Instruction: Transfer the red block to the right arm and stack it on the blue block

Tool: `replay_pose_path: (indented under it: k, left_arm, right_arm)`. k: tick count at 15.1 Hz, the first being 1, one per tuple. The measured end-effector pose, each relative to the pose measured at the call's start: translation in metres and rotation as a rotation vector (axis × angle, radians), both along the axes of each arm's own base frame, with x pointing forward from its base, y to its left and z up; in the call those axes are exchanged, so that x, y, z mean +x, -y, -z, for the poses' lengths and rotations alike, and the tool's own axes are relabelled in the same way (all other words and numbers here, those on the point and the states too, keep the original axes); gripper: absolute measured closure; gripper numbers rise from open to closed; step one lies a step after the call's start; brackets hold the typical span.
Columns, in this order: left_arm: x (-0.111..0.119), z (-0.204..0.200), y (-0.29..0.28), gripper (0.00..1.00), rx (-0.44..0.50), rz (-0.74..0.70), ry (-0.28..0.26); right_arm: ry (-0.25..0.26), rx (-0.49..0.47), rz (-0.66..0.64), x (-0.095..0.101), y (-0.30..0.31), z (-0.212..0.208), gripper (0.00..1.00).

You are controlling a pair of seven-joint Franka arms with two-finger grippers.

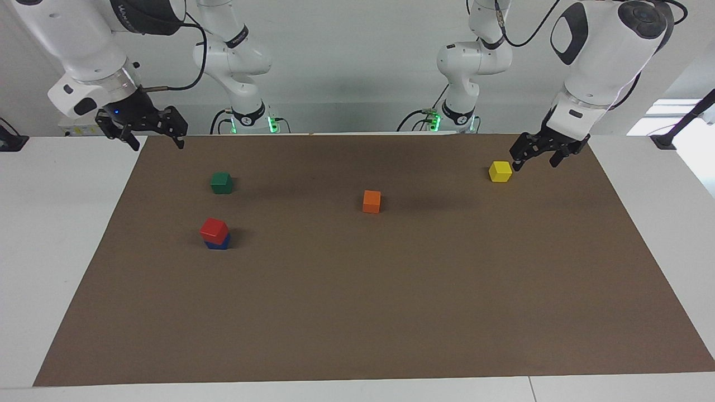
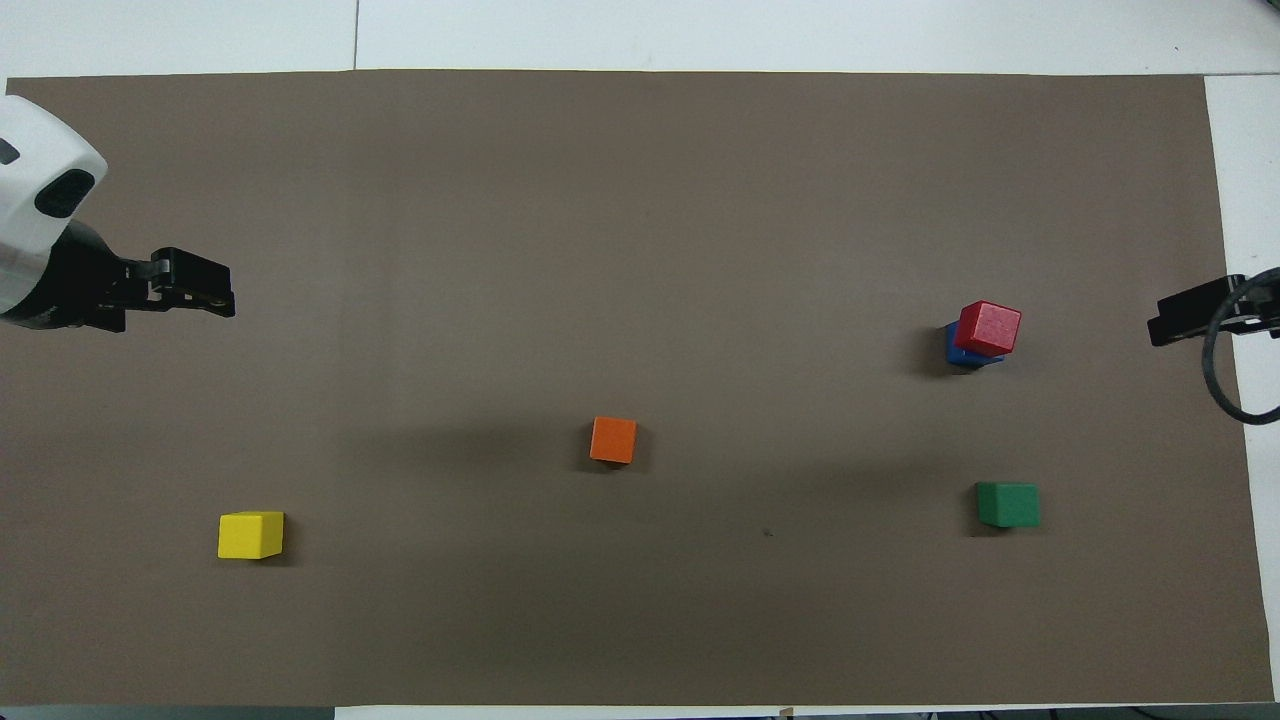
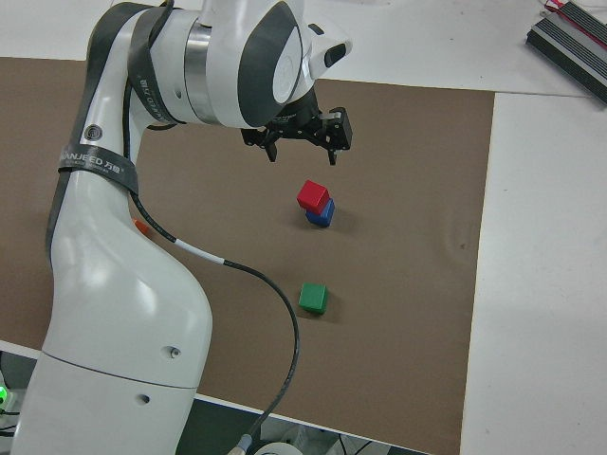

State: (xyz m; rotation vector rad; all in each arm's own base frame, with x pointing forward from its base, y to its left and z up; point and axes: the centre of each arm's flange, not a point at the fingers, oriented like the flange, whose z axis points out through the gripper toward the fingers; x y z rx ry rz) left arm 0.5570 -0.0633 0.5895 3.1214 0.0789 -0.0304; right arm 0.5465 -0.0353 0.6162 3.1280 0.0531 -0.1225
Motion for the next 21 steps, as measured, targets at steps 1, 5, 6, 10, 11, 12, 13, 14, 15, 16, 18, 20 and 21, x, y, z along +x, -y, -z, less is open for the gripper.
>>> replay_pose_path:
  k: [1, 5, 6, 10, 11, 12, 13, 14, 15, 16, 18, 20, 21]
  left_arm:
    - [0.0, 0.0, -0.0004, 0.0, 0.0, -0.001, 0.0]
    - [0.0001, 0.0001, -0.0016, 0.0, 0.0, -0.003, -0.001]
    - [0.0001, 0.0001, -0.0016, 0.0, 0.0, -0.003, -0.001]
    - [-0.0001, 0.0002, -0.0016, 0.0, 0.0, -0.003, -0.002]
    - [-0.0001, 0.0002, -0.0016, 0.0, 0.0, -0.003, -0.003]
    - [-0.0001, 0.0002, -0.0016, 0.0, 0.0, -0.003, -0.003]
    - [-0.0001, 0.0002, -0.0016, 0.0, 0.0, -0.003, -0.003]
    - [-0.0001, 0.0002, -0.0016, 0.0, 0.0, -0.003, -0.003]
    - [-0.0001, 0.0002, -0.0016, 0.0, 0.0, -0.003, -0.003]
    - [-0.0001, 0.0002, -0.0016, 0.0, 0.0, -0.003, -0.003]
    - [-0.0001, 0.0003, -0.0016, 0.0, 0.0, -0.003, -0.003]
    - [-0.0002, 0.0003, -0.0016, 0.0, 0.0, -0.003, -0.003]
    - [-0.0002, 0.0003, -0.0016, 0.0, 0.0, -0.003, -0.003]
  right_arm:
    - [0.027, -0.008, -0.001, 0.0042, 0.0009, -0.0011, 0.0]
    - [0.084, -0.033, -0.005, 0.0101, 0.0024, -0.0078, 0.0]
    - [0.083, -0.033, -0.005, 0.0101, 0.0022, -0.0079, 0.0]
    - [0.071, -0.009, -0.003, 0.0088, 0.0, -0.0066, 0.0]
    - [0.061, -0.005, -0.002, 0.0077, -0.0005, -0.0058, 0.0]
    - [0.042, -0.003, -0.002, 0.0055, -0.0005, -0.0043, 0.0]
    - [0.023, -0.002, -0.001, 0.0033, -0.0004, -0.0028, 0.0]
    - [0.011, -0.001, -0.001, 0.002, -0.0003, -0.0019, 0.0]
    - [0.006, -0.001, -0.001, 0.0013, -0.0004, -0.0017, 0.0]
    - [0.005, -0.001, -0.001, 0.0012, -0.0004, -0.0018, 0.0]
    - [0.007, -0.001, 0.0, 0.0012, -0.0002, -0.0025, 0.0]
    - [0.008, -0.001, 0.002, 0.0011, 0.0009, -0.0032, 0.0]
    - [0.008, -0.001, 0.003, 0.0011, 0.0017, -0.0033, 0.0]
